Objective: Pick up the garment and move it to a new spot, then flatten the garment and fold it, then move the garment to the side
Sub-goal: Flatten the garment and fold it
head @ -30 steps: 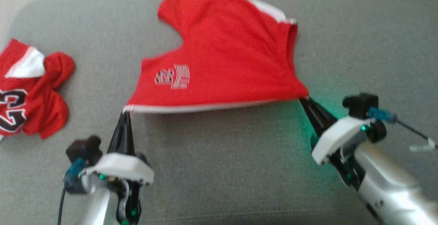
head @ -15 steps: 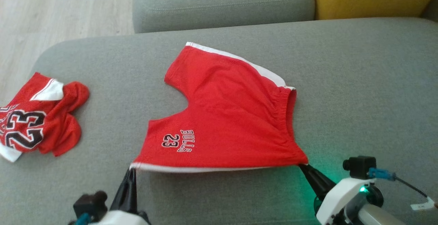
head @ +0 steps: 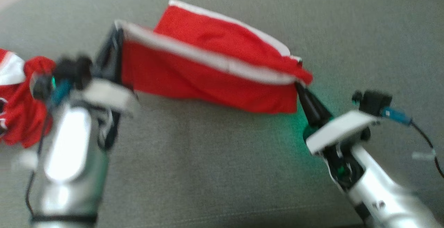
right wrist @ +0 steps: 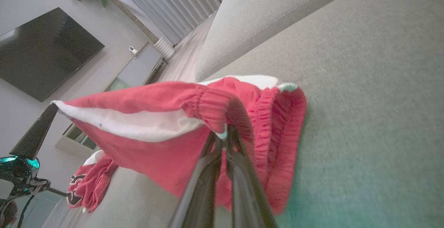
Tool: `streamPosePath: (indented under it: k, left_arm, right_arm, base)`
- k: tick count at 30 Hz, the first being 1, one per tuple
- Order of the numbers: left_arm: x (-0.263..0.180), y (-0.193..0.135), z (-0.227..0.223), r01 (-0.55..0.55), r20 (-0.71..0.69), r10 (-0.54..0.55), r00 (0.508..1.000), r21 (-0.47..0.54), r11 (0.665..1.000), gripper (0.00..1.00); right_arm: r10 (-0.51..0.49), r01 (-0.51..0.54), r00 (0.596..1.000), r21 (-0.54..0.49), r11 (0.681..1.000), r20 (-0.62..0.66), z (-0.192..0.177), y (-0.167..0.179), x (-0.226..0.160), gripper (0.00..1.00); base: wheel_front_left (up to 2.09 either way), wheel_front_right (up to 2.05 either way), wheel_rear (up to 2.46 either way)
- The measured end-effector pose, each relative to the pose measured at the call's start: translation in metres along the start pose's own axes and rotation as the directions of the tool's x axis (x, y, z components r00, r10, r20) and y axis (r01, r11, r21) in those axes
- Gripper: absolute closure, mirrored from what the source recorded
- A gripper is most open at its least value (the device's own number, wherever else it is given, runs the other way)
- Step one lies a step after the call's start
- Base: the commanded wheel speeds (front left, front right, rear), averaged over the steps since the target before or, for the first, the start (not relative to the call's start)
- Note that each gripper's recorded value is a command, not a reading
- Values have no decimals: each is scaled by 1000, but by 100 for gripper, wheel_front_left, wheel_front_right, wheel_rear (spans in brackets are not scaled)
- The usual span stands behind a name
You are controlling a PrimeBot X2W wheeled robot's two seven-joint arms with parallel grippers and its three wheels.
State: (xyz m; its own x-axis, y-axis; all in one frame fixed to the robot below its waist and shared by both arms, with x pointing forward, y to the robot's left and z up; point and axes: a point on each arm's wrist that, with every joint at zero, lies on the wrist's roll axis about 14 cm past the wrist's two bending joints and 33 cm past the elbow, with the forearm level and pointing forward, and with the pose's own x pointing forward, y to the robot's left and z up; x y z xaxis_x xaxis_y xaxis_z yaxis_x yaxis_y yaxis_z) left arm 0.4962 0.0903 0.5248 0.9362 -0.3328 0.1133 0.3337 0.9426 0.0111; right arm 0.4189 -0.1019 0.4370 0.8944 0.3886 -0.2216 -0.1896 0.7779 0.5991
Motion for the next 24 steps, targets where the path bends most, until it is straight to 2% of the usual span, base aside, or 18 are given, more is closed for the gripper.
streamPosePath:
  k: [6, 12, 17, 24]
  left_arm:
    - [55, 2, -22, 74, -61, -70, 996, 64, 995, 100]
    - [104, -8, -61, 159, -146, -145, 979, 85, 984, 100]
    - [127, -20, -96, 218, -215, -194, 957, 91, 972, 100]
    - [141, -23, -125, 214, -270, -190, 944, 65, 975, 100]
  right_arm:
    - [-22, 22, 999, 0, 1000, 30, 8, -9, 31, 100]
    - [-78, 78, 994, 7, 997, 77, 15, -30, 59, 100]
    - [-133, 133, 987, 3, 991, 94, 20, -53, 72, 100]
    - [-170, 172, 979, -1, 985, 116, 27, -67, 74, 100]
  base:
    - [0, 0, 0]
    - [0, 0, 0]
    - [0, 0, 0]
    - [0, 0, 0]
